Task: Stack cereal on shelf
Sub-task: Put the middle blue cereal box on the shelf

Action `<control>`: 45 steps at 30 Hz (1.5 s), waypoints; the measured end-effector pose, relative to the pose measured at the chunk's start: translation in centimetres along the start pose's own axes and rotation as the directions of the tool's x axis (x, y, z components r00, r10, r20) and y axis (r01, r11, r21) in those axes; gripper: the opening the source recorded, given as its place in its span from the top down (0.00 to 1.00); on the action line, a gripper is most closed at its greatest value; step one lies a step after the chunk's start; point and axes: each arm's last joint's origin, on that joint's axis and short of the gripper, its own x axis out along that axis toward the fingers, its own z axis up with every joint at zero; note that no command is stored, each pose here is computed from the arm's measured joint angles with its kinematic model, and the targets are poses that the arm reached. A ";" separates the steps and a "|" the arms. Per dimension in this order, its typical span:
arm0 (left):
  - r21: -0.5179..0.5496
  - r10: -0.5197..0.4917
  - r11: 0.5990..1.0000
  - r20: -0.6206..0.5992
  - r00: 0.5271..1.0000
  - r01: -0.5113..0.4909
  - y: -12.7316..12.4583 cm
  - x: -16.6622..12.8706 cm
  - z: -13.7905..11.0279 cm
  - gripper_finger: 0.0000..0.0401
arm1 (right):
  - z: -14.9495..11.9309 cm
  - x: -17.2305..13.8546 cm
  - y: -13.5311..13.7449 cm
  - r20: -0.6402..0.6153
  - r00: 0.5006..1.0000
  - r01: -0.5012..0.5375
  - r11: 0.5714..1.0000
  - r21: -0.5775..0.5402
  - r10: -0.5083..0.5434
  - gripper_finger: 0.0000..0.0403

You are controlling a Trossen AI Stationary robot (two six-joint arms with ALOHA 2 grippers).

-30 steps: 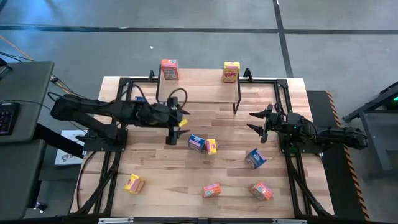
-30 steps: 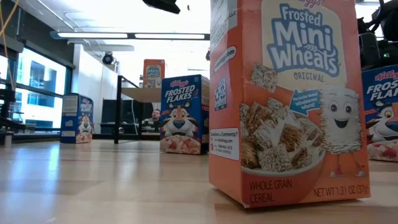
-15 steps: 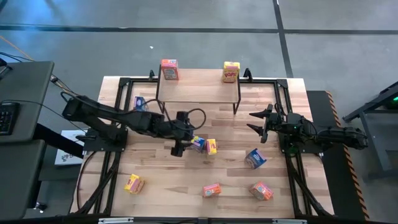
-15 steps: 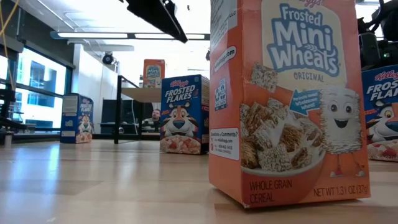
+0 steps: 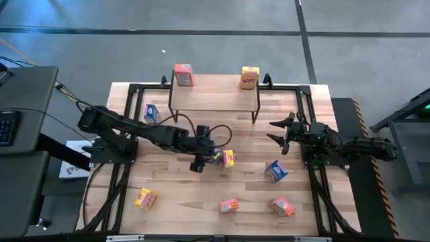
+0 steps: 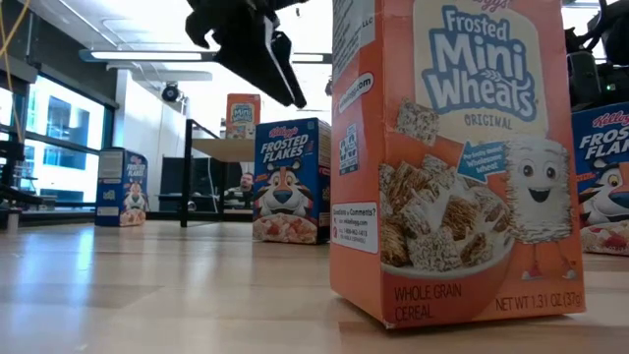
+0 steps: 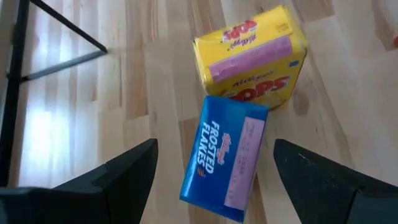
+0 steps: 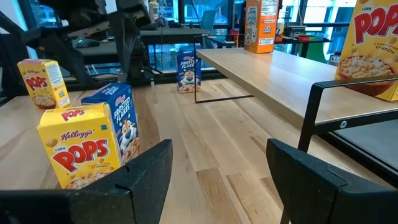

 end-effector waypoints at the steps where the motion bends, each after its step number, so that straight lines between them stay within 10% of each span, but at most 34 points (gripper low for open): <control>1: 0.004 -0.003 1.000 -0.014 1.000 0.003 -0.1 0.3 -0.1 0.22 | 0.0 0.0 0.0 0.000 1.000 0.000 1.000 0.000 0.000 0.37; 25: -0.008 -0.062 0.998 -0.133 0.989 0.062 -0.5 3.5 -1.3 0.23 | 0.0 0.0 0.0 0.000 1.000 0.000 1.000 0.000 0.000 0.37; 45: 0.007 -0.065 0.998 -0.157 0.985 0.067 -0.6 3.4 -1.5 0.50 | 0.0 0.0 0.0 -0.001 1.000 0.000 1.000 0.000 0.000 0.37</control>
